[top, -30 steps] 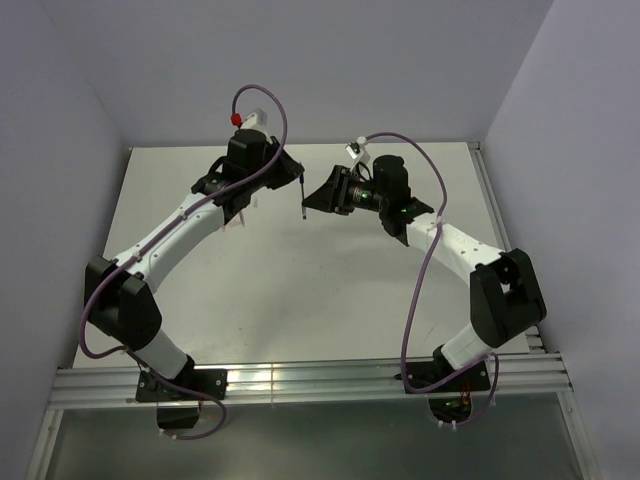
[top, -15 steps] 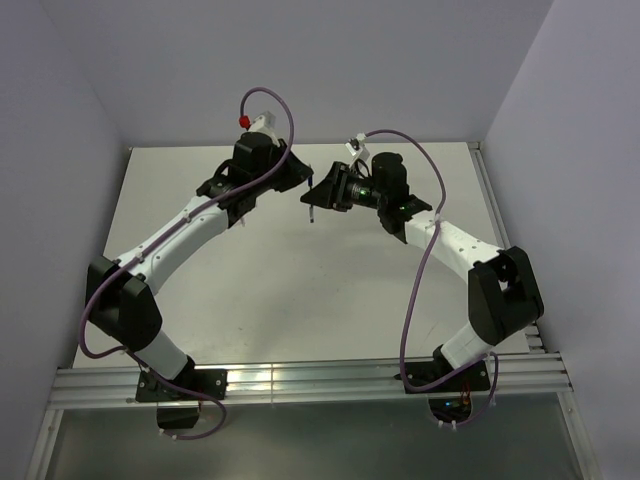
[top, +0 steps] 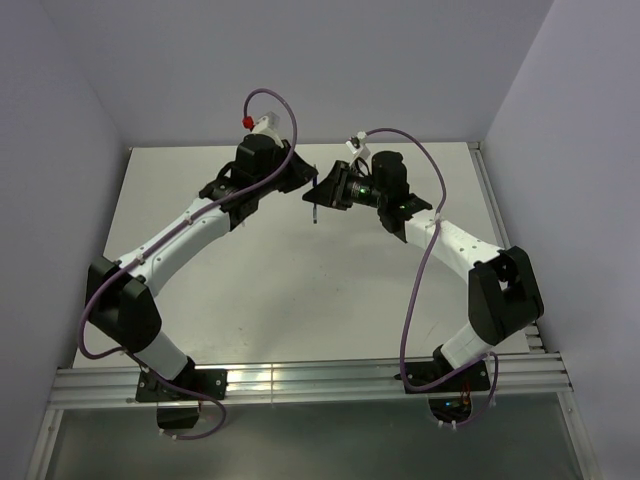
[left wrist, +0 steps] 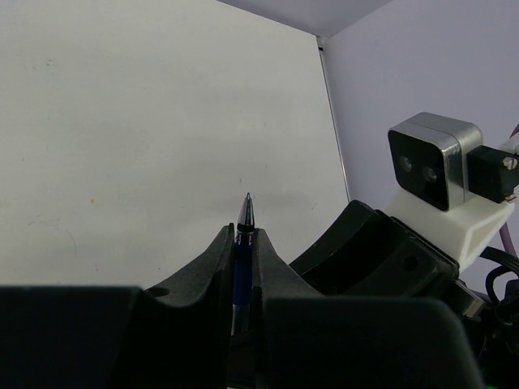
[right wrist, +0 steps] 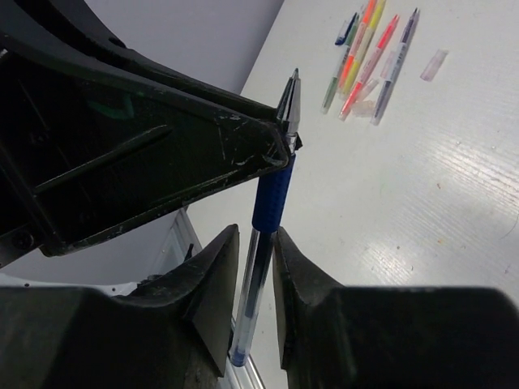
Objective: Insert the pens into the pen caps
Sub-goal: Pick up the pen from the corner of the board, then pick up the pen cap from the center of the board.
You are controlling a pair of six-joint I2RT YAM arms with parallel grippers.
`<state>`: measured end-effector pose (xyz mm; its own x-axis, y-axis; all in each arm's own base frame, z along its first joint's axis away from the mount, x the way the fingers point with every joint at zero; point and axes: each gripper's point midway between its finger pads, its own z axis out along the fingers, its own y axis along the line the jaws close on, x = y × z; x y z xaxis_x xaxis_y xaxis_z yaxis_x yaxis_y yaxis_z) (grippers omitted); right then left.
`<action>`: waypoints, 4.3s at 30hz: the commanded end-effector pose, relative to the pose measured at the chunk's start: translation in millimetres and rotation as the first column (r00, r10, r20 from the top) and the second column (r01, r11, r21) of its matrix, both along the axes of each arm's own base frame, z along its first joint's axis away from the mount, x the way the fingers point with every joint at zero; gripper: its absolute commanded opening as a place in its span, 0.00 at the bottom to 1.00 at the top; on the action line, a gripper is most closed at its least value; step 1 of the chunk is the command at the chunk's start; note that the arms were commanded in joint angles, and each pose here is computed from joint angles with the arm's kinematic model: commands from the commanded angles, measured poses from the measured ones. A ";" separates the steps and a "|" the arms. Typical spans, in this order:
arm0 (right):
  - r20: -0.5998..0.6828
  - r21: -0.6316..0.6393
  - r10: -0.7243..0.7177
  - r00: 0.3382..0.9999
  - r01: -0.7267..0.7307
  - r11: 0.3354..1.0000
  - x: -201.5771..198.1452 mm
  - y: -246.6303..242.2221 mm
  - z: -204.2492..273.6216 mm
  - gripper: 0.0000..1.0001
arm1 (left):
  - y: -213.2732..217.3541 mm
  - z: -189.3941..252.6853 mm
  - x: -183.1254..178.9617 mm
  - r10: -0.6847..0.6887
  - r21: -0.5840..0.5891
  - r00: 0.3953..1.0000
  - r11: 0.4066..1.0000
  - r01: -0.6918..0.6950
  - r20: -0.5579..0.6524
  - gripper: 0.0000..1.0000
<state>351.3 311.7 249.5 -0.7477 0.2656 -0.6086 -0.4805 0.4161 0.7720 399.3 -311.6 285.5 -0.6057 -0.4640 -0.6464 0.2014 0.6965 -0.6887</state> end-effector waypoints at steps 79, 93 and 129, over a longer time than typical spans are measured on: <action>0.105 -0.144 -0.094 0.990 0.108 0.984 -5.1 -45.5 7.2 0.00 | 351.2 -205.0 144.8 0.700 0.549 0.686 0.658 -0.514 -0.197 0.43; 0.101 -0.153 -0.102 0.990 0.117 0.981 -5.1 -48.7 3.1 0.00 | 352.2 -218.0 155.3 0.689 0.573 0.695 0.660 -0.485 -0.205 0.44; 0.099 -0.150 -0.117 0.988 0.131 0.980 -2.1 -54.6 0.3 0.00 | 348.2 -237.7 164.8 0.663 0.589 0.710 0.679 -0.437 -0.237 0.43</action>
